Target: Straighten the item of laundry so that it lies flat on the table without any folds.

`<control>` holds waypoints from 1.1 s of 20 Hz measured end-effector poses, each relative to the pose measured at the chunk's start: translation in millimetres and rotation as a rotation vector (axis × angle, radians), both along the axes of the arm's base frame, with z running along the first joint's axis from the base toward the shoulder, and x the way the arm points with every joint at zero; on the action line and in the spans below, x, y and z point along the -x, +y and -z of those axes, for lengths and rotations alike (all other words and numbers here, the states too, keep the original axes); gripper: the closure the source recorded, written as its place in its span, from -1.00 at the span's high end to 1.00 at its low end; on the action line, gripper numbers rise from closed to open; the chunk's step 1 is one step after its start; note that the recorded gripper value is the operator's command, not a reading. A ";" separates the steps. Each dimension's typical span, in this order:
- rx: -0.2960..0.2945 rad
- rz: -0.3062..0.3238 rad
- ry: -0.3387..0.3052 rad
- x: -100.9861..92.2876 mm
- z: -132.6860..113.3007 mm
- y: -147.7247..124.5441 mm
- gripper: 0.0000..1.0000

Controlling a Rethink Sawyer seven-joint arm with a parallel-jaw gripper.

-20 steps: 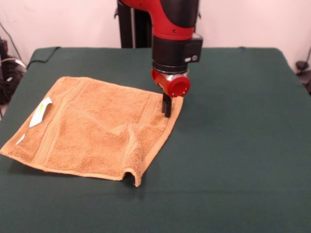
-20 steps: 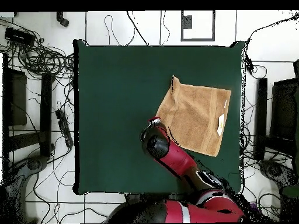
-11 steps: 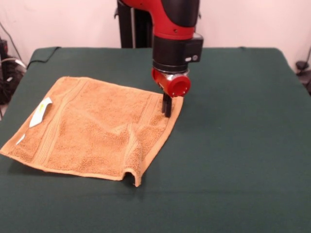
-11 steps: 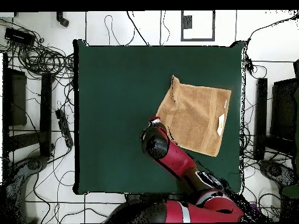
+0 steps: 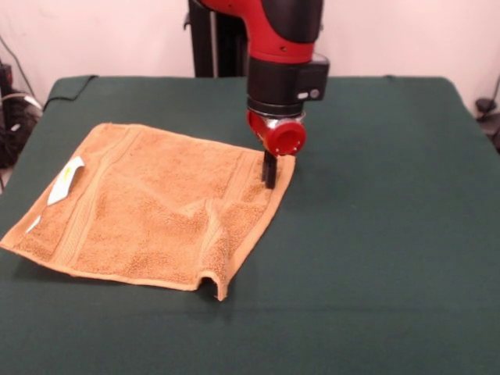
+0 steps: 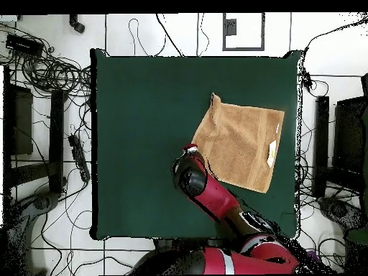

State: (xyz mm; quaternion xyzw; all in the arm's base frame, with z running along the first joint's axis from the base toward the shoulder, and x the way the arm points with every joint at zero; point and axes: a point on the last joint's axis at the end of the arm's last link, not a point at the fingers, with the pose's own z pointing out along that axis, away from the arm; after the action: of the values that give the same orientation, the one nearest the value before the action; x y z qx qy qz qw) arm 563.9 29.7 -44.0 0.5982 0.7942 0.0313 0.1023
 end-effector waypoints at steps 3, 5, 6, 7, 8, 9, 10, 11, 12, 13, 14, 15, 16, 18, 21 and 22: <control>-0.004 0.028 -0.008 1.2 0.0 2.6 -1.00; -0.009 0.040 -0.012 1.5 0.0 5.8 -1.00; -0.013 0.043 -0.015 1.3 -0.1 8.0 -1.00; -0.016 0.045 -0.016 1.2 -0.1 10.0 -1.00; -0.024 0.051 -0.021 0.5 -0.1 15.4 -1.00; -0.028 0.055 -0.024 0.3 -0.1 17.6 -1.00; -0.031 0.060 -0.028 0.1 -0.1 19.8 -1.00; -0.036 0.064 -0.030 -0.2 -0.2 22.7 -1.00; -0.041 0.069 -0.033 -0.4 -0.4 25.7 -1.00; -0.045 0.070 -0.033 -0.4 -0.4 27.3 -1.00; -0.049 0.073 -0.033 -0.4 -0.3 29.2 -1.00; -0.057 0.076 -0.033 -0.5 -0.3 32.9 -1.00; -0.063 0.078 -0.033 -0.5 -0.3 35.9 -1.00; -0.084 0.078 -0.033 -0.9 -0.2 46.4 -1.00; -0.103 0.074 -0.031 -0.4 -0.3 56.4 -1.00; -0.114 0.071 -0.029 0.6 -0.1 62.9 -1.00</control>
State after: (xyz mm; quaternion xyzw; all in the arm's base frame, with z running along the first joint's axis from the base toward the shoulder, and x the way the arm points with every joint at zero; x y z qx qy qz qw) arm 563.3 92.6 -43.9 0.6302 0.7680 0.0815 0.0805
